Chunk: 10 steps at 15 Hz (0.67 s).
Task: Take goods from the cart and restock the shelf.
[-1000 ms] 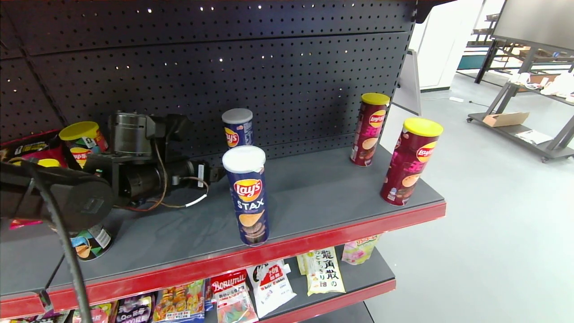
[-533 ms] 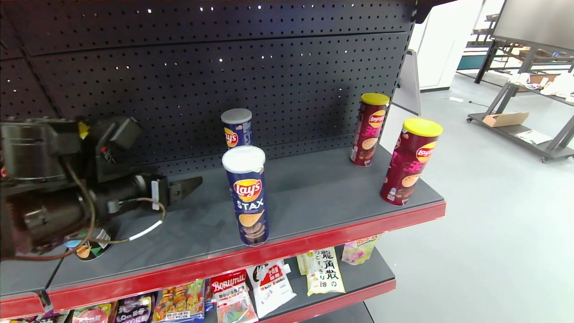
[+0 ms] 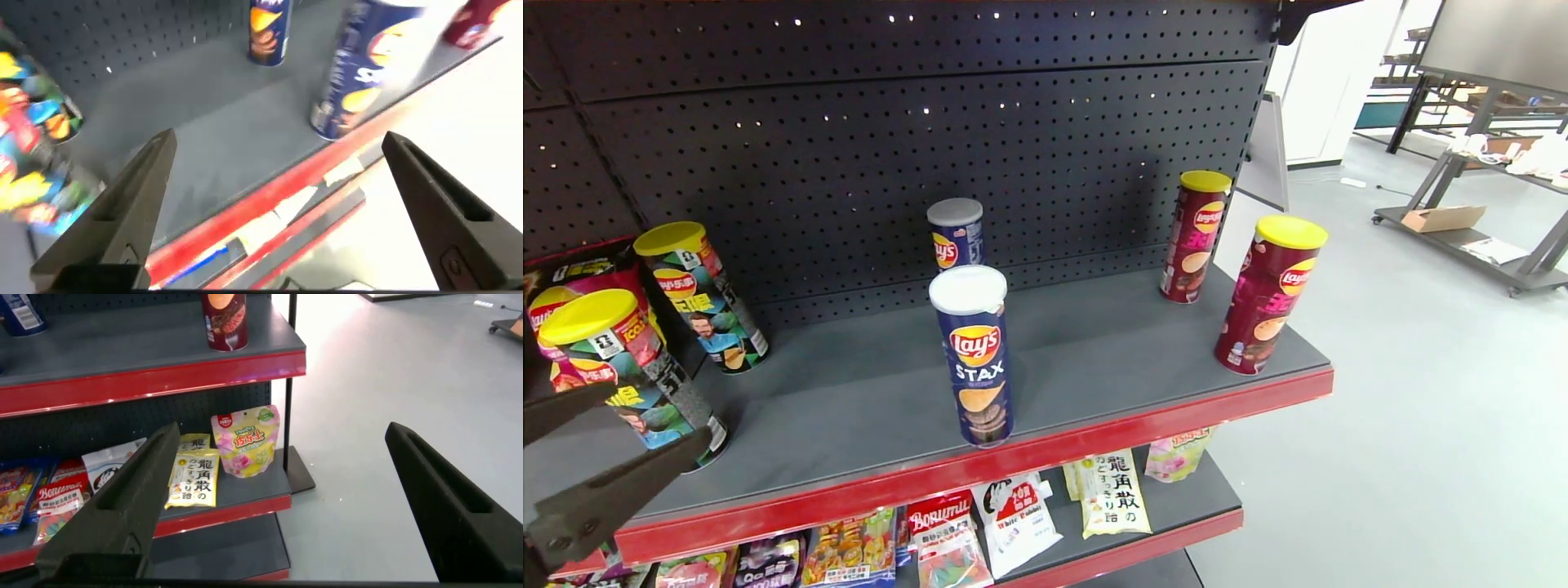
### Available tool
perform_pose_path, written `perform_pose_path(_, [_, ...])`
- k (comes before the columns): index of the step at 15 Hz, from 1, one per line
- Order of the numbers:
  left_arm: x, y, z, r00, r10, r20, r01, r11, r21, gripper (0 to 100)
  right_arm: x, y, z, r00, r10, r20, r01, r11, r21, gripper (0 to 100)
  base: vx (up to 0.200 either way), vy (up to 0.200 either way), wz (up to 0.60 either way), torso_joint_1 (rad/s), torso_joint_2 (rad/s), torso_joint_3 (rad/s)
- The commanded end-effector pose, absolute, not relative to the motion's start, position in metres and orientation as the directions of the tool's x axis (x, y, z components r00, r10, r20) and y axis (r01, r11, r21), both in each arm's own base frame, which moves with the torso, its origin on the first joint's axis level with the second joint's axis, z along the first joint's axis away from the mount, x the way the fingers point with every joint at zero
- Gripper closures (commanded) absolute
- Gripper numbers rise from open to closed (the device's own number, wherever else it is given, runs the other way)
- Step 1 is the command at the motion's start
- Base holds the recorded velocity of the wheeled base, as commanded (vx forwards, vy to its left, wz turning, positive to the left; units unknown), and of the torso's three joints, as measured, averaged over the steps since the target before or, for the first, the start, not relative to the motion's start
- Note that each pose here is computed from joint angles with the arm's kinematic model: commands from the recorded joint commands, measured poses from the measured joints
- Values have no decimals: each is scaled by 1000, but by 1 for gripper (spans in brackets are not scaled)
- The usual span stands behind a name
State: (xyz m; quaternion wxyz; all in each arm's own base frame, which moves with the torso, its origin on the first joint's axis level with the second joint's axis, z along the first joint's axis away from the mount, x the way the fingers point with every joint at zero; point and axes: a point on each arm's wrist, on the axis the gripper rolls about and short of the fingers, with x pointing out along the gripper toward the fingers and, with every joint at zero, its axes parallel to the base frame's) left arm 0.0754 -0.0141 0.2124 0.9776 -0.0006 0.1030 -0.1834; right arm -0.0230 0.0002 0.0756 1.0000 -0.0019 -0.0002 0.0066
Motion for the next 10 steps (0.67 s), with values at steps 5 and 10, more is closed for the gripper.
perform_pose_path(5, [-26,-3,177,934,-355,-44,357,933,34,0,-23,0,76,1000,14,0,-14,1000,-5,0,0,0,0,0,0,0])
perform_pose_path(10, [-45,1,142,972,-232,-35,234,969,73,0,-23,0,76,1000,14,0,-14,1000,-9,0,0,0,0,0,0,0])
